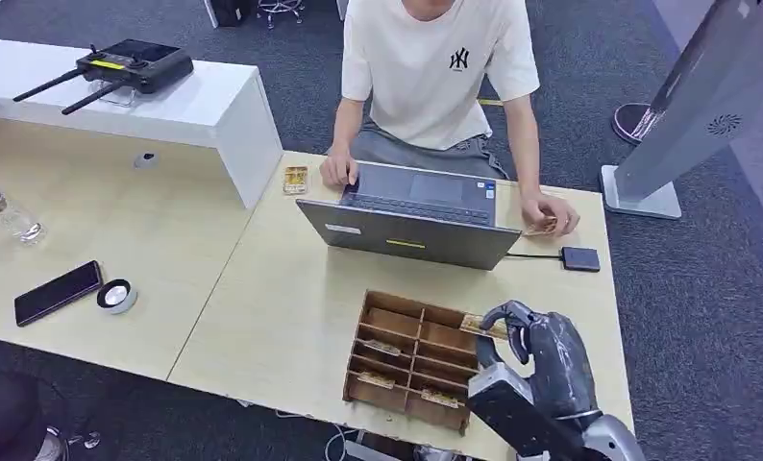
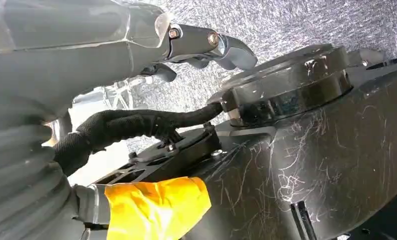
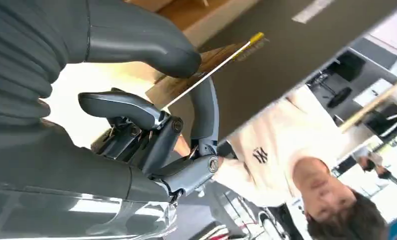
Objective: Pass the card to the sensor for recognition and then transmit it.
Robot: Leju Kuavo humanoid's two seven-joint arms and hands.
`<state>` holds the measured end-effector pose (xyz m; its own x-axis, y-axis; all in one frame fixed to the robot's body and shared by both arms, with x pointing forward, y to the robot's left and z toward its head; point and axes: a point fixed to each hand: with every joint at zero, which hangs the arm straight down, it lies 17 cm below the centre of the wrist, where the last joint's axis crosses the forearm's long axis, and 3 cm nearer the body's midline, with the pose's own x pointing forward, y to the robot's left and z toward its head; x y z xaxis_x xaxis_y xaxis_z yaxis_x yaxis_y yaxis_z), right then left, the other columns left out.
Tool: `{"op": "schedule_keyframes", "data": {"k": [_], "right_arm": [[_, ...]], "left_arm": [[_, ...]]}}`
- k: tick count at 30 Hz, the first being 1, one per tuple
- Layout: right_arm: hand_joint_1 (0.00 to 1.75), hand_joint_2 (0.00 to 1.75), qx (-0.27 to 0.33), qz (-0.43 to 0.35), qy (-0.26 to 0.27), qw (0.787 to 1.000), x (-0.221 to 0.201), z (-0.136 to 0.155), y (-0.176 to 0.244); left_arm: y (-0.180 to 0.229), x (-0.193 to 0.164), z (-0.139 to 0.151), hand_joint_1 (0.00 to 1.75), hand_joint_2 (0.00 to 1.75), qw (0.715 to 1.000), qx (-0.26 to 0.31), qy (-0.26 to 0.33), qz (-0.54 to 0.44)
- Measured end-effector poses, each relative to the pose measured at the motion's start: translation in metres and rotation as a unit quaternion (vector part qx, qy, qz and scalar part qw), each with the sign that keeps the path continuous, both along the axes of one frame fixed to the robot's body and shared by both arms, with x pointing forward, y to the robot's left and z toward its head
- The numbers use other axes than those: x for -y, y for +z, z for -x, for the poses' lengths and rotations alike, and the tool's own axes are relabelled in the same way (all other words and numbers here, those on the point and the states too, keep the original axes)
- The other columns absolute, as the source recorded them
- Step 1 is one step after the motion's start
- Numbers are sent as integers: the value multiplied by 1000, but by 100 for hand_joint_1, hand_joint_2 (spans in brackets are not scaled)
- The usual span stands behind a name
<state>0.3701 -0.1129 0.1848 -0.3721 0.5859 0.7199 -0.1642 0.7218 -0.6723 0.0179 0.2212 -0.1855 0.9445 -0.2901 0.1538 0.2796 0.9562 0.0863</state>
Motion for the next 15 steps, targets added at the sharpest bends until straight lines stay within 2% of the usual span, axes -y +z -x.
{"op": "schedule_keyframes", "data": {"k": [15], "right_arm": [[175, 175, 63, -52, 7, 997, -3, -7, 59]], "left_arm": [[0, 2, -1, 0, 175, 1000, 5, -1, 3]]}}
